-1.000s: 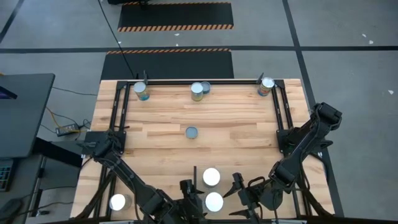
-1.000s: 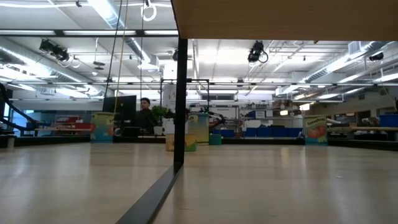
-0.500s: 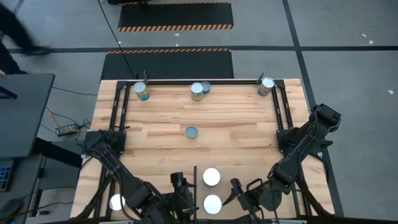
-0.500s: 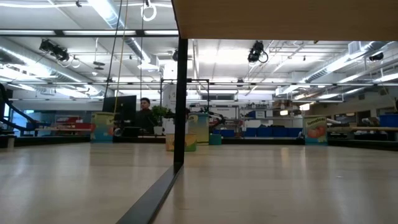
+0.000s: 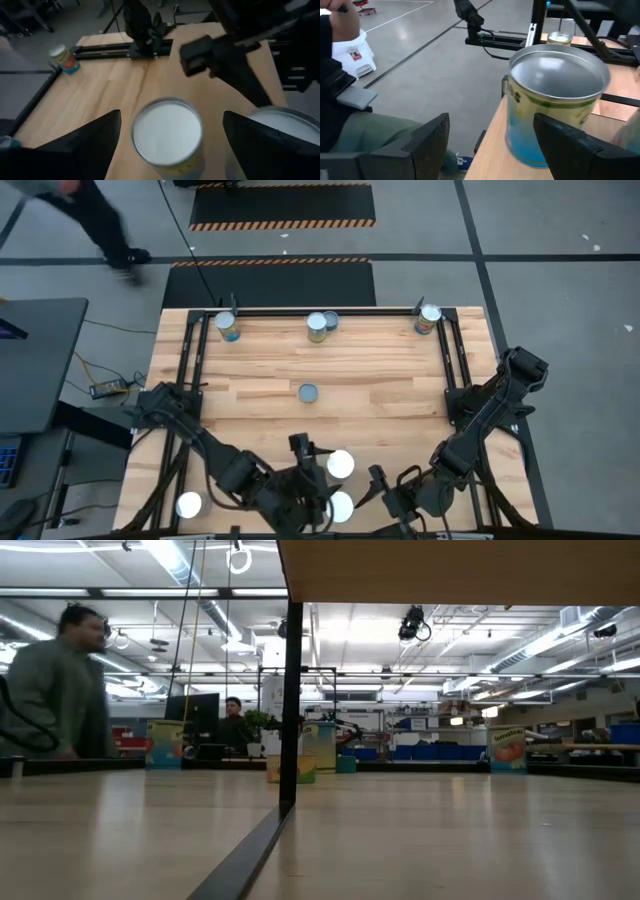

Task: Pick and place cans onto a shelf
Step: Put the right canned tomatoes on the shelf

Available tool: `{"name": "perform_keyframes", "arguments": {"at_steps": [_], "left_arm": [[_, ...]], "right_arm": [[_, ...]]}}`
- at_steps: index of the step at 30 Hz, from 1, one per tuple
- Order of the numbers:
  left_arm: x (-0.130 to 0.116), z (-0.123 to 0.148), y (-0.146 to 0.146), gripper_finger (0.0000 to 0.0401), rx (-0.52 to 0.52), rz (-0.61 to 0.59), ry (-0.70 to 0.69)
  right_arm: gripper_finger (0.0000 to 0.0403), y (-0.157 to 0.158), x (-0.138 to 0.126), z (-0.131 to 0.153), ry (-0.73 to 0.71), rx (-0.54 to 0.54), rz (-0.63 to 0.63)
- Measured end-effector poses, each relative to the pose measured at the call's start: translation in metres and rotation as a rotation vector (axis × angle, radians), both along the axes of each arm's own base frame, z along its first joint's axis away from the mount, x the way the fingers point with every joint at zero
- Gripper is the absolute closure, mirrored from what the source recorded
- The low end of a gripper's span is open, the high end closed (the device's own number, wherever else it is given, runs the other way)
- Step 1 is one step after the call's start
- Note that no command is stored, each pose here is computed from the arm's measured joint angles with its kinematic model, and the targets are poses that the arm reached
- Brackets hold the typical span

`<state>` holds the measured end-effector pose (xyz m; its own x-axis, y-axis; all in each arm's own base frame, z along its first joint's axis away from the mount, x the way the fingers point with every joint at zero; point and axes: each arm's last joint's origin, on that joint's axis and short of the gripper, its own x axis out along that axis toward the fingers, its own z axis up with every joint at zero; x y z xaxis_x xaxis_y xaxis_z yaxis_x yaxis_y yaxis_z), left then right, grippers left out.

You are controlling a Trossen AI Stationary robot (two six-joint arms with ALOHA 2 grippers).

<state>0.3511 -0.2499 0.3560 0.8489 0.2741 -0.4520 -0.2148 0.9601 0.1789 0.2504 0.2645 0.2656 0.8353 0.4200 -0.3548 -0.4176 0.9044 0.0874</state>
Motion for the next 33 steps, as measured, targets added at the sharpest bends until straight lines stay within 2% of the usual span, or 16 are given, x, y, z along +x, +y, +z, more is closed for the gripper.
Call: {"name": "perform_keyframes", "arguments": {"at_steps": [4,7,12,16,18,21,25,29,33], "left_arm": [[0.006,0.000,0.008,0.0044,0.024,0.000,0.010],[0.009,-0.001,0.010,0.0044,0.009,-0.054,0.043],[0.008,0.001,0.006,0.0044,0.032,-0.098,0.037],[0.001,0.010,-0.006,0.0044,0.148,-0.099,-0.029],[-0.002,0.018,-0.007,0.0044,0.167,-0.112,-0.061],[-0.002,0.025,-0.002,0.0044,0.177,-0.112,-0.085],[-0.001,0.023,0.004,0.0044,0.226,-0.062,-0.058],[-0.009,0.017,0.013,0.0044,0.300,0.069,-0.015],[-0.018,0.019,0.043,0.0044,0.294,0.209,0.041]], "right_arm": [[0.0108,-0.002,-0.012,0.009,0.031,-0.003,0.067],[0.0108,-0.009,-0.029,0.025,0.036,-0.018,0.081],[0.0108,-0.030,-0.062,0.052,0.023,-0.089,0.012],[0.0108,-0.049,-0.081,0.069,0.001,-0.130,-0.052],[0.0108,-0.058,-0.086,0.073,-0.009,-0.150,-0.096],[0.0108,-0.072,-0.087,0.078,-0.030,-0.178,-0.236],[0.0108,-0.097,-0.093,0.081,-0.017,-0.199,-0.424],[0.0108,-0.126,-0.104,0.078,0.039,-0.194,-0.622],[0.0108,-0.156,-0.117,0.073,0.087,-0.187,-0.827]]}}
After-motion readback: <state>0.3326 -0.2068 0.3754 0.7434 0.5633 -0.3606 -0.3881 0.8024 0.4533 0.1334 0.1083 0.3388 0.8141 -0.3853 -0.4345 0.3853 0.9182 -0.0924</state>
